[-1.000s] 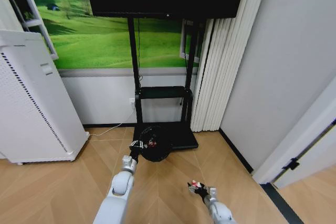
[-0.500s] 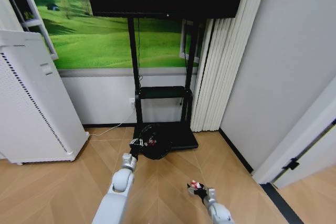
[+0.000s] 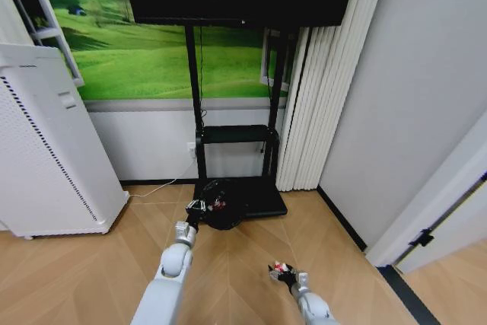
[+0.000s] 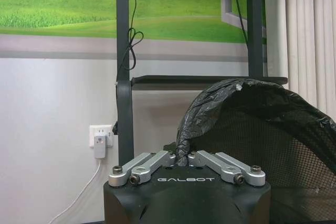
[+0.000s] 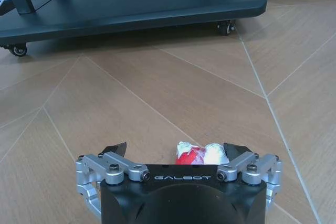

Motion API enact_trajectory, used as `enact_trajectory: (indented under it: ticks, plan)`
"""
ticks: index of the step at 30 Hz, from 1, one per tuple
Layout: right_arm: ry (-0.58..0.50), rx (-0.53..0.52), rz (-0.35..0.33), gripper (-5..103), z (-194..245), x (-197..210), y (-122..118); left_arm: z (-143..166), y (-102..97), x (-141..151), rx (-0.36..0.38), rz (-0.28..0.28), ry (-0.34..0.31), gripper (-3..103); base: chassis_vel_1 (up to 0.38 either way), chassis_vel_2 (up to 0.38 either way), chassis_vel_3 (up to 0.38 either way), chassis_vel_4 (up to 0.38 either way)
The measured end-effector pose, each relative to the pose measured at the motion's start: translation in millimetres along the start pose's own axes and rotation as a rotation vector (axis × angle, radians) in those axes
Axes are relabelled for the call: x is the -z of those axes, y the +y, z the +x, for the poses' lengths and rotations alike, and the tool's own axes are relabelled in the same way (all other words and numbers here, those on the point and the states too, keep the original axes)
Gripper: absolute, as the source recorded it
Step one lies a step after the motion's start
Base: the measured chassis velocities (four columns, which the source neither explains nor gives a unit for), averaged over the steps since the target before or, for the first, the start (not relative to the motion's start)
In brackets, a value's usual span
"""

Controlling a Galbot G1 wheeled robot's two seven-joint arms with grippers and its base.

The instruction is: Pick up the trash bin and place the garbage on the floor into it.

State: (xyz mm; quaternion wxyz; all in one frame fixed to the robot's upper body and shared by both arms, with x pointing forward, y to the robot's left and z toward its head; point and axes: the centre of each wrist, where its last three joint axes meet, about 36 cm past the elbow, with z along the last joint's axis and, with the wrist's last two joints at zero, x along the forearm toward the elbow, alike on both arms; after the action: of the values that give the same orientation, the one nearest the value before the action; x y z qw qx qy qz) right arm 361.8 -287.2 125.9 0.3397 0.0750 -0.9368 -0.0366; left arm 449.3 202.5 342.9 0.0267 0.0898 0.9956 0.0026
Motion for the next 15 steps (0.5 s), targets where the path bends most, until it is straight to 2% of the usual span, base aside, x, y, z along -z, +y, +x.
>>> enact_trajectory:
  ticks: [5, 8, 11, 13, 14, 15]
  plan:
    - [-0.001, 0.002, 0.014, 103, -2, 0, 0, -4, 1.3, 0, 0.001, 0.0, -0.004, 3, 0.0, 0.0, 0.0, 0.0]
    - [-0.005, 0.003, 0.025, 90, -3, 0, -1, -7, 0.7, 0, -0.001, 0.003, -0.006, 3, 0.0, 0.0, 0.0, 0.0]
    - [-0.004, 0.002, 0.028, 85, -3, -1, -1, -8, 0.2, 0, -0.003, 0.003, -0.006, 3, 0.0, 0.0, 0.0, 0.0]
    - [-0.007, 0.0, 0.03, 74, -3, -2, -2, -10, 0.0, 0, -0.004, 0.003, -0.007, 3, 0.0, 0.0, 0.0, 0.0]
    - [-0.007, 0.0, 0.03, 74, -3, -2, -2, -10, 0.0, 0, -0.004, 0.003, -0.007, 3, 0.0, 0.0, 0.0, 0.0]
    - [-0.01, -0.001, 0.031, 68, -3, -2, -3, -11, 0.1, 0, -0.004, 0.003, -0.007, 3, 0.0, 0.0, 0.0, 0.0]
